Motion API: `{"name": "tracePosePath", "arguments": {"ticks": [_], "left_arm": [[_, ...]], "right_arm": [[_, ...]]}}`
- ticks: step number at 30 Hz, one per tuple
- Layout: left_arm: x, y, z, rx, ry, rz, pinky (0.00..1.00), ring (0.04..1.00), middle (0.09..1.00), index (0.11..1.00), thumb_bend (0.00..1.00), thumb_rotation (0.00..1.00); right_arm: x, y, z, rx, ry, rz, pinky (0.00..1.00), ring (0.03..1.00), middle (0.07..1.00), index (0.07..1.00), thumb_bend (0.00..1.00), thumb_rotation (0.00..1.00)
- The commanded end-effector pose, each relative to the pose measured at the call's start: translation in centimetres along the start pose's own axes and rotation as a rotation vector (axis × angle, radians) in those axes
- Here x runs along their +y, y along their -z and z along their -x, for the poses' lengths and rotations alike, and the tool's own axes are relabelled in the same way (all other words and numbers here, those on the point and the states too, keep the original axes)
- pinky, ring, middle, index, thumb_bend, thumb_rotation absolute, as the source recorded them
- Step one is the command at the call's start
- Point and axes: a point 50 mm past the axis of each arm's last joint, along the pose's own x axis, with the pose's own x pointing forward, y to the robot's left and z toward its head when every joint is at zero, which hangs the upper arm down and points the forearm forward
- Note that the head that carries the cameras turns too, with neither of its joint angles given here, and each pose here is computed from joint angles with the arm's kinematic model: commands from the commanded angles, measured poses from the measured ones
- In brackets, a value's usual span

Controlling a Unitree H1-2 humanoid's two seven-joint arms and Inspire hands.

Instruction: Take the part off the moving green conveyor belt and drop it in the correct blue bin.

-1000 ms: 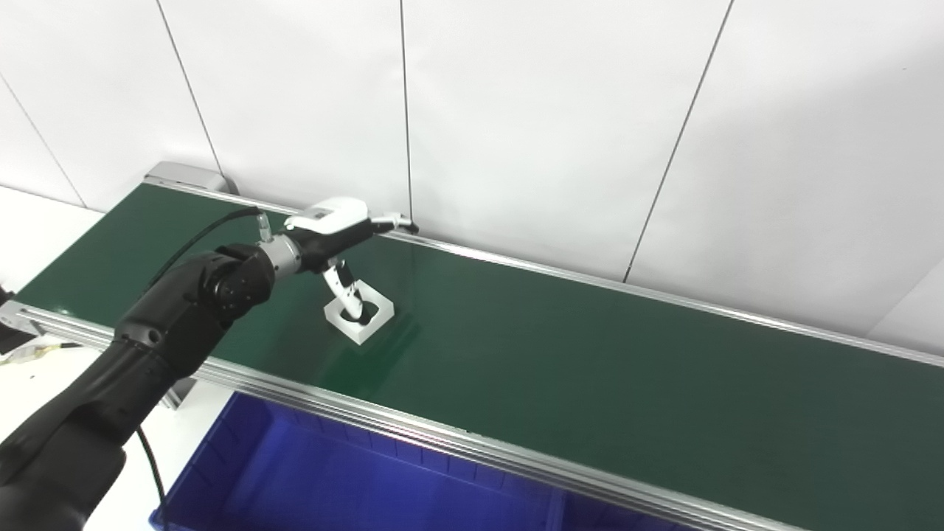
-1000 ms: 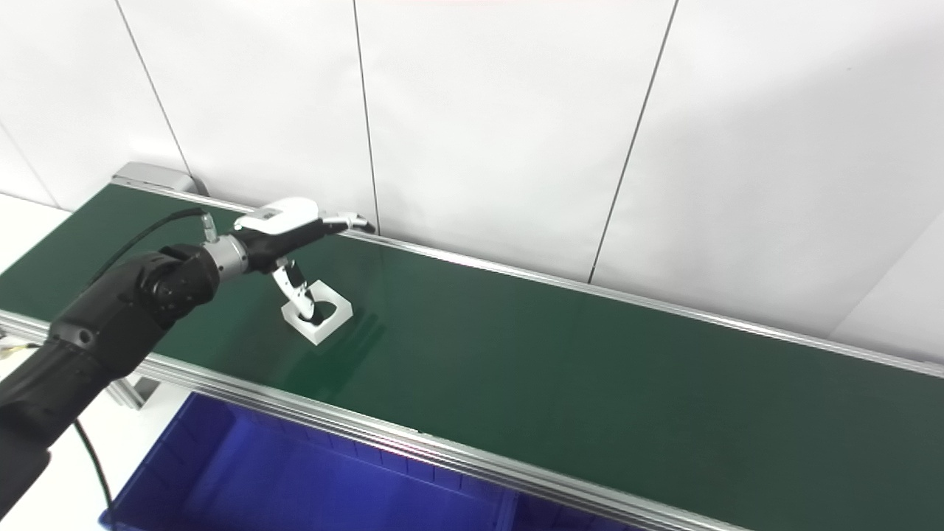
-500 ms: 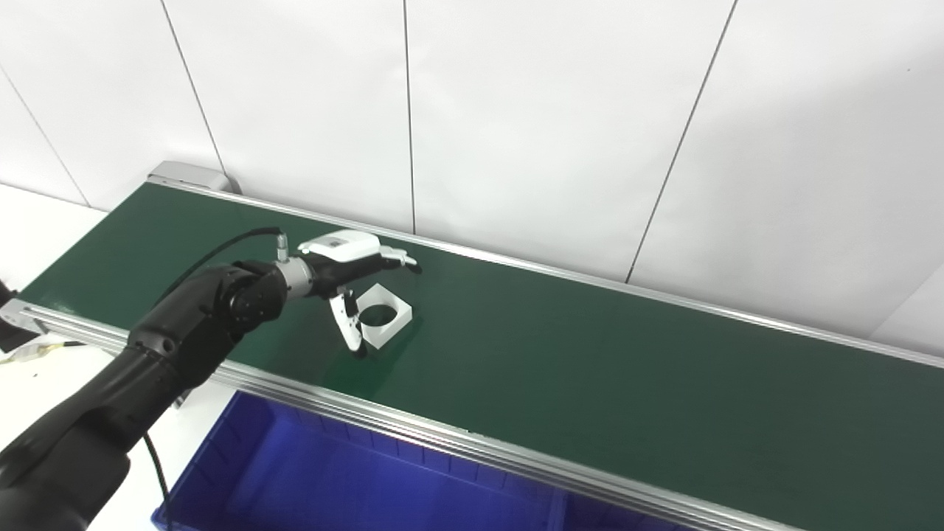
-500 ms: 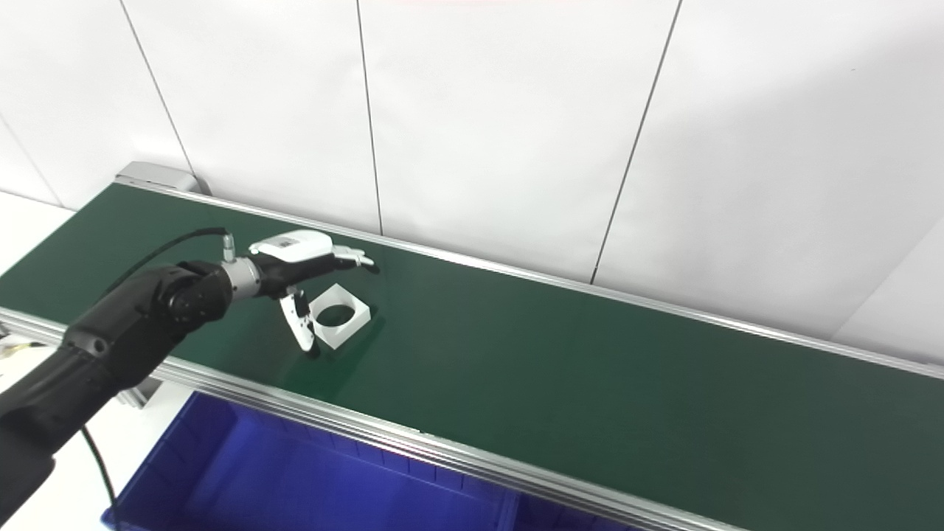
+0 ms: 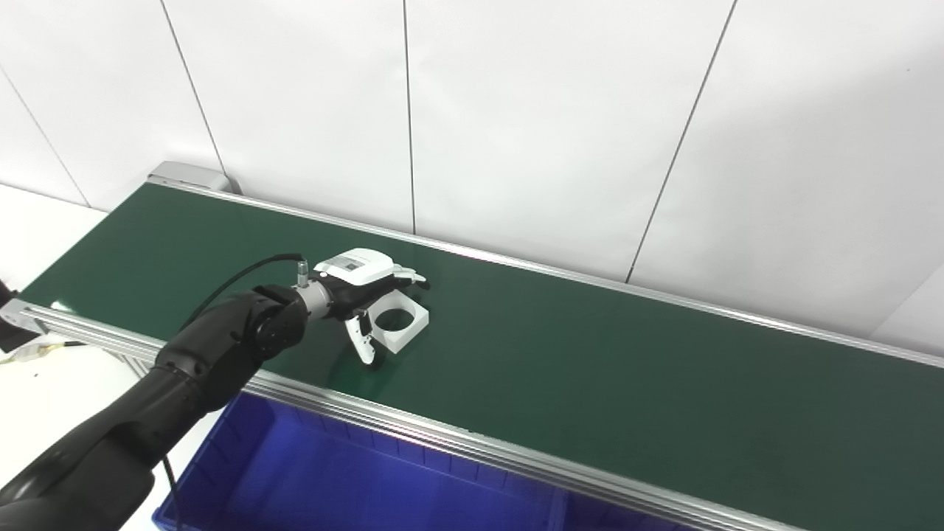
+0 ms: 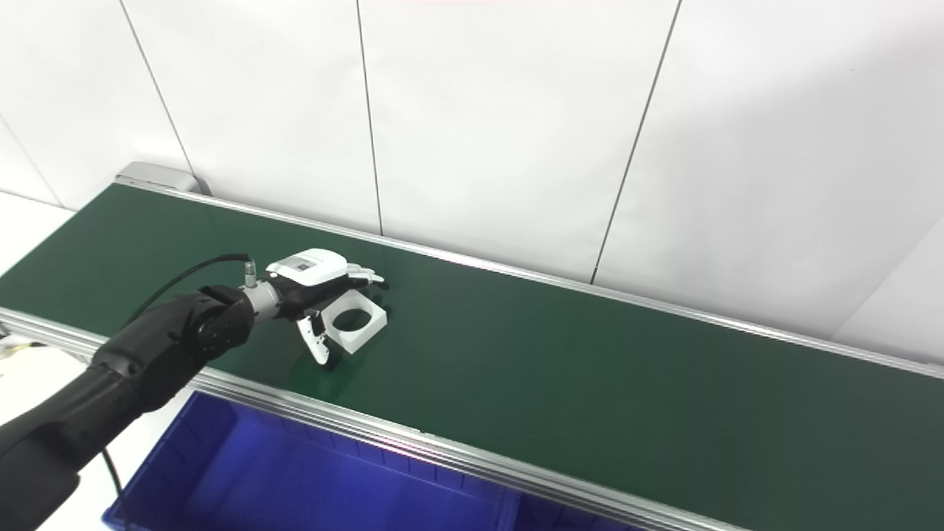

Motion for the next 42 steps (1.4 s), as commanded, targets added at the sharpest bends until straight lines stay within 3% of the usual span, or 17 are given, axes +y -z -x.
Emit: {"name": "tracePosePath", "arguments": {"ticks": [1, 4, 6, 8, 9, 11, 18, 23, 26, 31, 37, 42], "left_arm": [[1.4, -0.3, -0.9, -0.023, -0.085, -0.011, 0.8, 0.883, 0.894, 0.847, 0.63, 0.0], [1.0, -0.6, -1.3, -0.03, -0.113, 0.011, 0.67, 0.77, 0.81, 0.774, 0.53, 0.0], [0.8, -0.7, -1.6, -0.026, -0.142, 0.038, 0.51, 0.585, 0.691, 0.684, 0.47, 0.0], [0.7, -0.8, -1.7, -0.027, -0.158, 0.053, 0.47, 0.516, 0.658, 0.663, 0.46, 0.0], [0.6, -0.8, -1.7, -0.025, -0.162, 0.055, 0.44, 0.463, 0.587, 0.596, 0.48, 0.0], [0.7, -0.9, -1.7, -0.022, -0.155, 0.05, 0.4, 0.414, 0.531, 0.532, 0.49, 0.0], [1.5, -0.6, -1.1, 0.003, -0.141, 0.053, 0.32, 0.395, 0.495, 0.514, 0.5, 0.0], [2.9, -0.4, -0.2, 0.016, -0.153, 0.074, 0.4, 0.426, 0.503, 0.498, 0.5, 0.0], [3.7, -0.3, 0.7, -0.016, -0.215, 0.128, 0.36, 0.4, 0.471, 0.515, 0.5, 0.0], [4.7, -0.5, 3.1, -0.079, -0.339, 0.264, 0.43, 0.433, 0.491, 0.488, 0.5, 0.0], [5.4, -1.6, 6.2, -0.18, -0.47, 0.342, 0.39, 0.427, 0.487, 0.502, 0.5, 0.0], [5.4, -2.4, 7.9, -0.223, -0.523, 0.377, 0.22, 0.347, 0.464, 0.518, 0.49, 0.0]], "right_arm": [[-0.1, -1.1, 0.0, -0.075, 0.038, -0.028, 0.81, 0.857, 0.872, 0.858, 0.85, 0.23], [-0.1, -1.1, 0.1, -0.075, 0.041, -0.03, 0.82, 0.854, 0.869, 0.857, 0.85, 0.23], [-0.1, -1.1, 0.1, -0.08, 0.04, -0.028, 0.82, 0.852, 0.868, 0.855, 0.85, 0.23], [-0.1, -1.2, 0.1, -0.082, 0.039, -0.025, 0.82, 0.855, 0.869, 0.857, 0.84, 0.23], [-0.1, -1.2, 0.1, -0.083, 0.039, -0.022, 0.82, 0.852, 0.868, 0.857, 0.84, 0.23], [-0.1, -1.1, 0.1, -0.088, 0.039, -0.009, 0.81, 0.846, 0.863, 0.858, 0.84, 0.25], [0.0, -1.2, 0.0, -0.085, 0.04, -0.024, 0.82, 0.849, 0.863, 0.857, 0.84, 0.25], [0.0, -1.3, 0.0, -0.09, 0.043, -0.025, 0.82, 0.853, 0.865, 0.859, 0.83, 0.24], [0.0, -1.4, 0.0, -0.092, 0.042, -0.028, 0.82, 0.853, 0.864, 0.86, 0.83, 0.23], [0.0, -1.6, 0.2, -0.097, 0.043, -0.031, 0.81, 0.851, 0.861, 0.851, 0.83, 0.26], [0.1, -2.3, 0.3, -0.114, 0.046, -0.046, 0.79, 0.835, 0.849, 0.84, 0.87, 0.33], [0.3, -3.0, 0.4, -0.135, 0.055, -0.05, 0.77, 0.82, 0.837, 0.838, 0.88, 0.33]]}}
